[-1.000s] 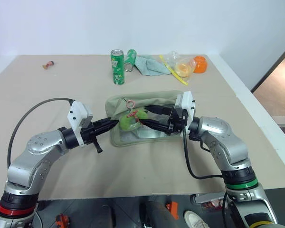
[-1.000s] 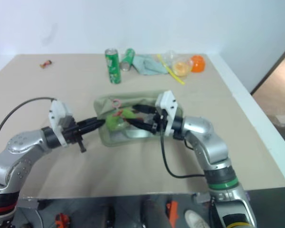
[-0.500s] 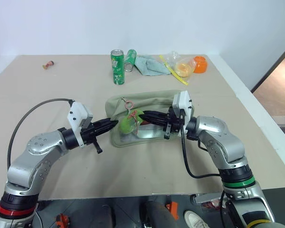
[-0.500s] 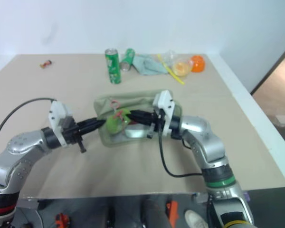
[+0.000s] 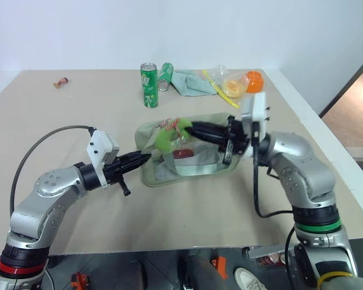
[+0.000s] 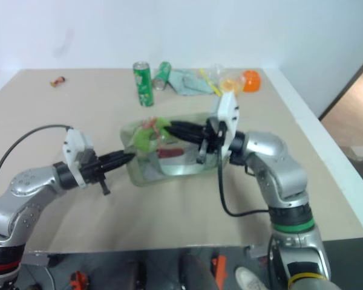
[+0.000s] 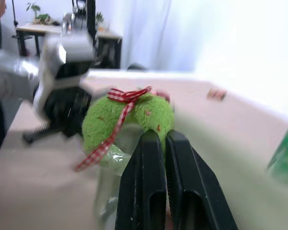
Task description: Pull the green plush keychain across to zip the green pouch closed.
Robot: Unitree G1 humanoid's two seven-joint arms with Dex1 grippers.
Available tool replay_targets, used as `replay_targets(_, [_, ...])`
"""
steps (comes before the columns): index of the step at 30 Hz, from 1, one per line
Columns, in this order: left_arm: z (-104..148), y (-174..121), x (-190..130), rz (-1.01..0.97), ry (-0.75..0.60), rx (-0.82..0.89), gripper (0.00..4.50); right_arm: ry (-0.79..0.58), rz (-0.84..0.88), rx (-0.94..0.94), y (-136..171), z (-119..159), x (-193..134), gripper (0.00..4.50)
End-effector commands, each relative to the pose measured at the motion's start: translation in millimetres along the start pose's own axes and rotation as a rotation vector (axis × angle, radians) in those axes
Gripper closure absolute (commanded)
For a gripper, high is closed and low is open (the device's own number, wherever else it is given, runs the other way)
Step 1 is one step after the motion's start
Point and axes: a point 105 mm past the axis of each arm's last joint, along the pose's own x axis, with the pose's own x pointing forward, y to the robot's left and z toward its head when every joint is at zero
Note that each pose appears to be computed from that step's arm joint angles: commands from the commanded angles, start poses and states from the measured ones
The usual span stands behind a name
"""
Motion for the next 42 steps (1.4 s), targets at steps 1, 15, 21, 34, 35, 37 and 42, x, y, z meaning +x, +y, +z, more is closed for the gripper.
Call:
replay_targets(1, [5.0,1.5,-0.7,0.000,-0.010,0.030,4.50,-0.053,-0.003,-0.087,-6.4,29.4,-1.1,4.47])
replay_targets(15, [3.7,-1.8,1.5,-0.006,-0.013,0.016,4.50,-0.025,-0.022,-0.118,-18.4,23.2,-6.6,4.47])
replay_targets(21, [4.4,1.5,0.4,0.014,-0.014,0.014,4.50,-0.011,-0.037,-0.128,-24.6,20.3,-11.2,4.47])
replay_targets(34, [0.5,7.5,0.4,0.037,0.011,0.038,4.50,-0.008,-0.079,-0.174,-37.0,33.8,-21.7,4.47])
replay_targets(35, [0.2,7.7,0.4,0.037,0.012,0.039,4.50,-0.009,-0.079,-0.176,-37.0,34.8,-21.7,4.47])
replay_targets(37, [-0.2,8.0,1.0,0.036,0.013,0.040,4.50,-0.009,-0.080,-0.180,-37.4,36.7,-21.8,4.47])
replay_targets(42, [19.1,5.5,9.4,0.024,-0.078,0.040,4.50,-0.028,-0.052,-0.169,-29.3,37.6,-13.3,4.47])
